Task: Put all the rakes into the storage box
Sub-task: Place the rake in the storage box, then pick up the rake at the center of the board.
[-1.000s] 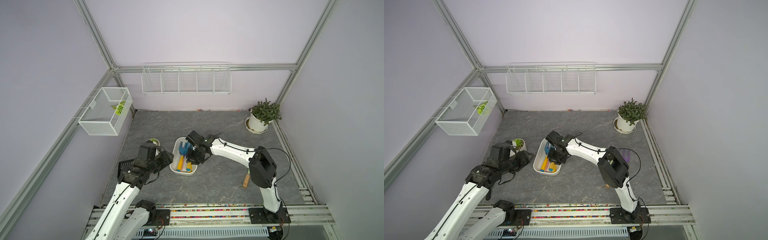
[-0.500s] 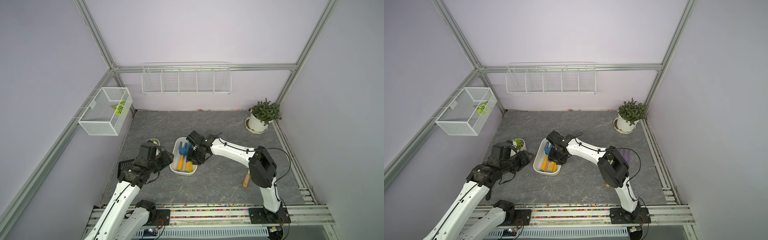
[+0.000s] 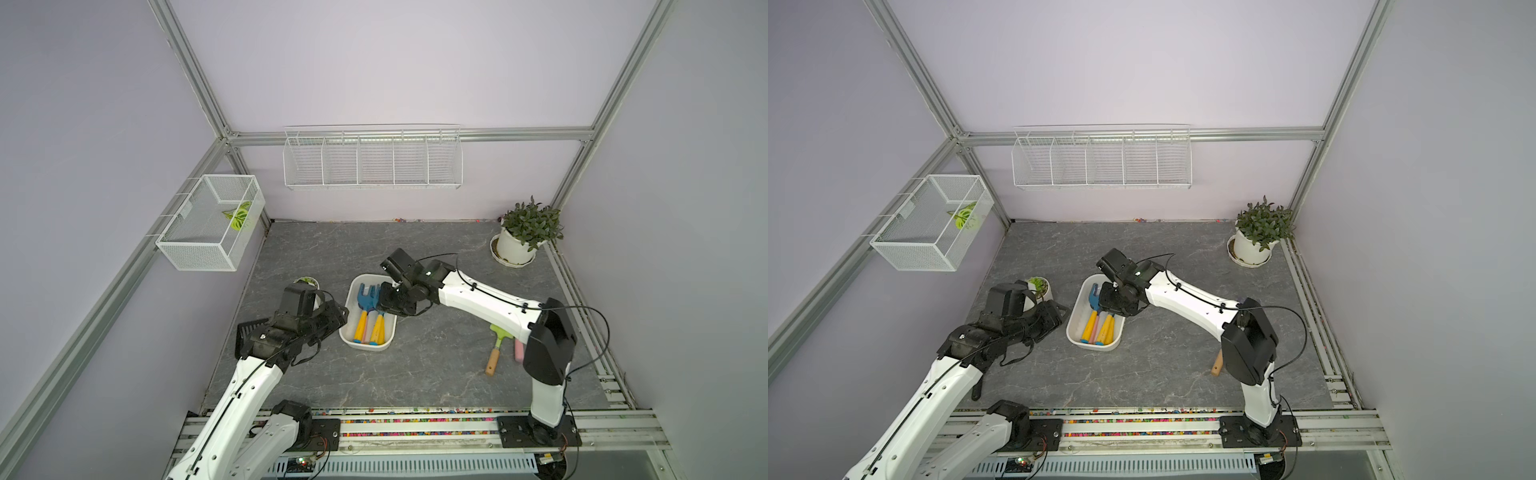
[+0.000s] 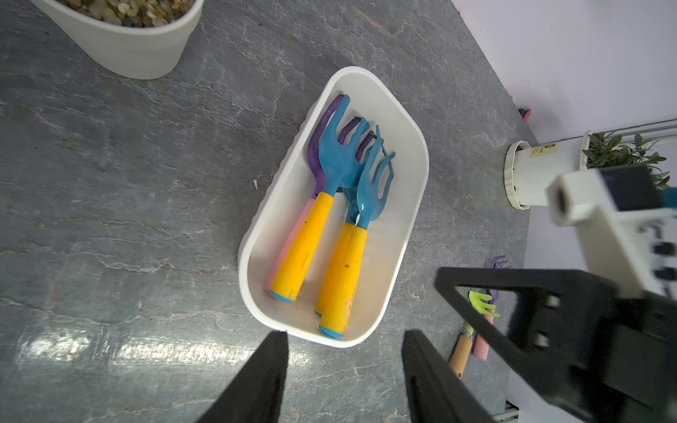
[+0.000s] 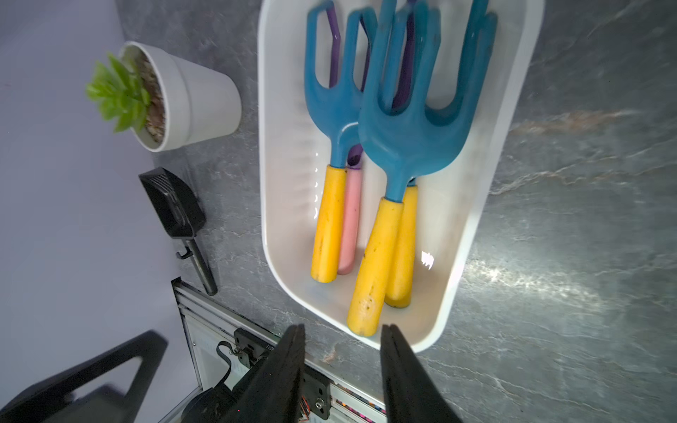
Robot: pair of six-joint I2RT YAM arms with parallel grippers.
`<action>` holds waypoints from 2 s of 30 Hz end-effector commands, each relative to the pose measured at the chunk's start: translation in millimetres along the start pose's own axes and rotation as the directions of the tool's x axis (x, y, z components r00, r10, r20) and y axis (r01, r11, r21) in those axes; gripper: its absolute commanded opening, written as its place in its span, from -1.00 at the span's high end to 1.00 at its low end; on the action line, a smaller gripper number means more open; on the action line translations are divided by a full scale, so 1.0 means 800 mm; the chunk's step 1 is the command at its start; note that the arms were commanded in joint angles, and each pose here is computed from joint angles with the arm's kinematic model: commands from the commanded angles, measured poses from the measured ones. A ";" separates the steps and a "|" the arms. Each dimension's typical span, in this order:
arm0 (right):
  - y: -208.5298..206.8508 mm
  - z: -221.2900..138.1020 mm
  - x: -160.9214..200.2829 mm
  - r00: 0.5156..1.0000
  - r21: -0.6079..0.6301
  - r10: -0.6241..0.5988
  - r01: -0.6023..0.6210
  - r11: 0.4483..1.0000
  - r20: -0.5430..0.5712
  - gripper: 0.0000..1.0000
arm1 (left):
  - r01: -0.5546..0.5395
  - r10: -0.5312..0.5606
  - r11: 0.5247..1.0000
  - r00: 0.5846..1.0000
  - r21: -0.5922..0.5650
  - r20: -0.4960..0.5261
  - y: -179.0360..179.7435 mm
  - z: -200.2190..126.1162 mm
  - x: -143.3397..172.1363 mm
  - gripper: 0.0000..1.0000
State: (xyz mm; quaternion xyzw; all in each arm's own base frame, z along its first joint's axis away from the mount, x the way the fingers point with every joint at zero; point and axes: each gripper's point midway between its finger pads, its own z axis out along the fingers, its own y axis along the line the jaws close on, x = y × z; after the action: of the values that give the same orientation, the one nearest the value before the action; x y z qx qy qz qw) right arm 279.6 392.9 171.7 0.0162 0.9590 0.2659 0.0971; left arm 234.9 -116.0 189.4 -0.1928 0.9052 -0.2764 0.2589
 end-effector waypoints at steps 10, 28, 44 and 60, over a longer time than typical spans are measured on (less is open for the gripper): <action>-0.151 -0.098 -0.026 0.984 0.108 0.085 -0.103 0.989 0.156 0.19 | -0.061 0.060 0.997 0.998 0.056 0.026 -0.032 -0.006 -0.023 -0.09; -0.355 -0.168 0.035 0.912 0.227 0.369 -0.403 0.887 0.178 0.19 | -0.129 0.145 0.983 0.981 0.127 -0.126 -0.082 0.051 0.021 -0.03; -0.395 -0.148 0.108 0.891 0.270 0.433 -0.454 0.849 0.136 0.20 | -0.320 0.362 0.928 0.895 0.189 -0.262 -0.161 0.108 0.094 0.00; -0.344 -0.263 0.111 0.858 0.068 0.318 -0.375 0.924 0.404 0.12 | -0.528 0.619 0.785 0.660 0.323 -0.426 -0.236 0.167 0.231 0.11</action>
State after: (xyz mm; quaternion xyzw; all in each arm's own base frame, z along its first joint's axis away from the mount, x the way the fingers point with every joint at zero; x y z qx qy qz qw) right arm 167.1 65.5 171.0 0.2391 0.9273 0.2010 0.2061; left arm 213.5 -387.9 137.0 0.1571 0.9361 -0.2972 0.1031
